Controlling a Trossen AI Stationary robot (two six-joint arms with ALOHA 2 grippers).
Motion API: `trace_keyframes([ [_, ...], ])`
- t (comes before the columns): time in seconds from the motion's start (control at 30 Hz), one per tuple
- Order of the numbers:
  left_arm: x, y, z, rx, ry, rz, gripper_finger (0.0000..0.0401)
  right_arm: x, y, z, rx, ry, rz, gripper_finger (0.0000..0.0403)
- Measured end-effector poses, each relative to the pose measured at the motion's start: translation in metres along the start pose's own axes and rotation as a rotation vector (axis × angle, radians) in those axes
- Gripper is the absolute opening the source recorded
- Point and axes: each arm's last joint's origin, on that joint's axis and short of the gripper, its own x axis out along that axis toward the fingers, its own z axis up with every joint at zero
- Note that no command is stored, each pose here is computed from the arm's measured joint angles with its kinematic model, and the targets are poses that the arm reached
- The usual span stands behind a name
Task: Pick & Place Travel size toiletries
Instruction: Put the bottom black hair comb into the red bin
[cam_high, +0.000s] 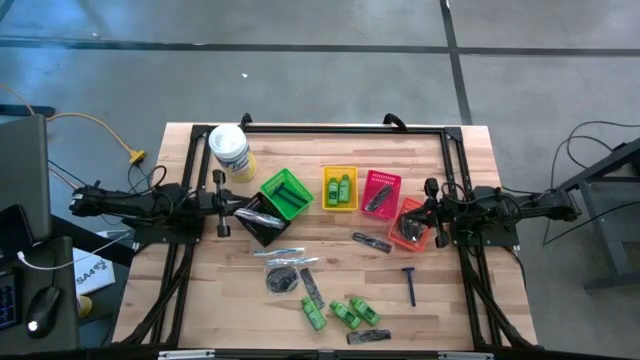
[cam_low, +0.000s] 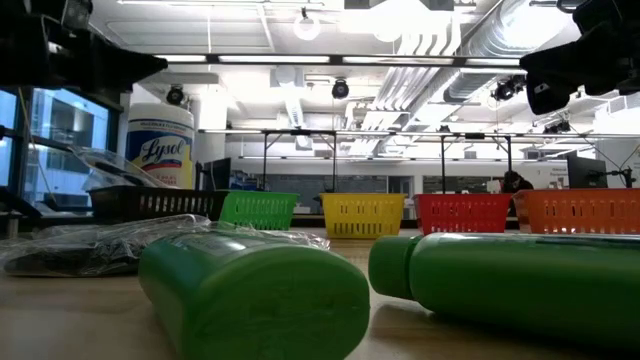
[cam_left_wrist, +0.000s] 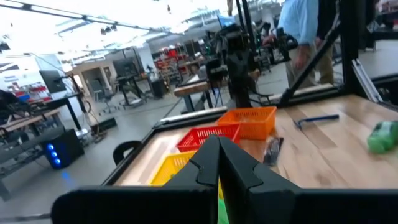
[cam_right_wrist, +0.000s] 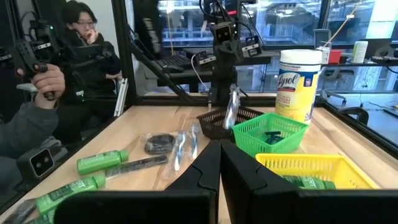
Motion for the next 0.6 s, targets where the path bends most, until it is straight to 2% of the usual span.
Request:
trace_keyframes([
  [0.23, -0.0002, -0.0033, -0.0049, 0.001, 0.039, -0.077, 0.0000, 0.0000, 0.0000, 0.0004, 0.002, -0.004, -0.001, 0.0003],
  [0.47, -0.0003, -0.0033, -0.0058, -0.101, 0.058, -0.071, 0.0000, 0.0000, -0.0001, 0.0003, -0.003, -0.004, -0.003, 0.0003],
  [0.6, -0.0003, -0.0031, -0.0055, -0.110, 0.056, -0.067, 0.0000, 0.0000, -0.0001, 0.0001, -0.028, -0.001, -0.003, 0.0003],
])
